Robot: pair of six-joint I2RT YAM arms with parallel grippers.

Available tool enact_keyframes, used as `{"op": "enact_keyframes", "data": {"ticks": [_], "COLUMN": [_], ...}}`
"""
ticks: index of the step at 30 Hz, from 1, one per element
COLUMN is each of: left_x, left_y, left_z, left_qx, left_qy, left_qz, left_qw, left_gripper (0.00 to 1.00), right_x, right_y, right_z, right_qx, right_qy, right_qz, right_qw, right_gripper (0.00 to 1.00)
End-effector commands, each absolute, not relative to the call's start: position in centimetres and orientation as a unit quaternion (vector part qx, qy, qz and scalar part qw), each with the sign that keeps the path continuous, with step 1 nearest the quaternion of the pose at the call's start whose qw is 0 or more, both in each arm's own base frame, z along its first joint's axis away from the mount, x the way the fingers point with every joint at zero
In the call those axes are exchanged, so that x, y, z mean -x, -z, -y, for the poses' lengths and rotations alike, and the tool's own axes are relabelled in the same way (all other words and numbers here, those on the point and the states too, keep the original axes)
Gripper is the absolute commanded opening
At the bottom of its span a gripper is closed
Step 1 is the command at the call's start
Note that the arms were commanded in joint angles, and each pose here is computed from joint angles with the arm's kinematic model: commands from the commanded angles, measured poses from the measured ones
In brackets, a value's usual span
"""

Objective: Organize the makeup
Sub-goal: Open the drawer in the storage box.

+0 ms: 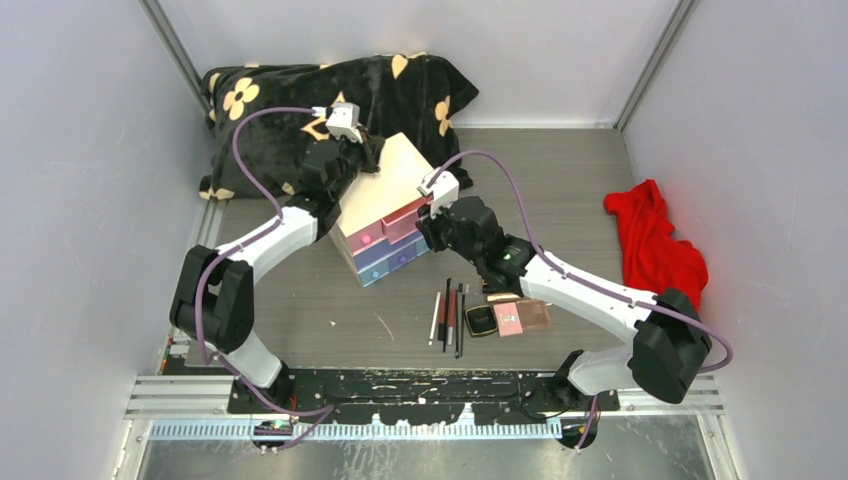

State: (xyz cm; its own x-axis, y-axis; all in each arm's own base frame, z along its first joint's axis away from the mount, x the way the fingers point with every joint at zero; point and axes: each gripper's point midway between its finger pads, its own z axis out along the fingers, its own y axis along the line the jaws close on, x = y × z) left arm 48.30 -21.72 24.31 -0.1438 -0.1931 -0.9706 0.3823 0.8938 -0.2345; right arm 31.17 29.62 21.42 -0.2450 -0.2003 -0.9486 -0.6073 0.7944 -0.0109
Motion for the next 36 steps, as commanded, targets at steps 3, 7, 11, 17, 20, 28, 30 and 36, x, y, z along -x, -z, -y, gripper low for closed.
{"op": "enact_keyframes", "data": {"ticks": [3,7,11,17,20,28,30,36], "left_x": [-40.7,-40.7,-40.6,-40.6,-40.6,-40.5,-40.5,-40.6], "left_y": [-1.9,-1.9,-2.0,-1.8,-1.9,-1.8,-1.8,-1.9], "left_z": [16.0,16.0,16.0,16.0,16.0,16.0,16.0,16.0], "left_qx": [-0.041,-0.041,-0.041,-0.043,-0.043,-0.044,-0.045,-0.046], "left_qy": [0.100,0.101,0.102,0.100,0.101,0.101,0.100,0.100], "left_qz": [-0.927,-0.927,-0.927,-0.927,-0.927,-0.927,-0.928,-0.928], "left_qw": [0.359,0.360,0.360,0.358,0.358,0.358,0.357,0.357], "left_gripper": [0.00,0.00,0.00,0.00,0.00,0.00,0.00,0.00], "right_x": [-30.2,-29.8,-29.4,-28.5,-28.4,-27.6,-27.4,-26.9], "right_y": [-21.9,-21.4,-21.2,-21.0,-20.9,-19.9,-19.7,-18.9], "right_z": [-27.6,-27.0,-26.4,-25.5,-24.6,-23.5,-23.2,-22.5], "right_qx": [0.254,0.252,0.252,0.253,0.243,0.242,0.241,0.239], "right_qy": [-0.168,-0.164,-0.162,-0.160,-0.146,-0.140,-0.138,-0.133], "right_qz": [-0.774,-0.778,-0.780,-0.783,-0.786,-0.793,-0.793,-0.798], "right_qw": [0.555,0.552,0.549,0.546,0.549,0.542,0.542,0.537], "right_gripper": [0.03,0.03,0.03,0.03,0.03,0.03,0.03,0.03]}}
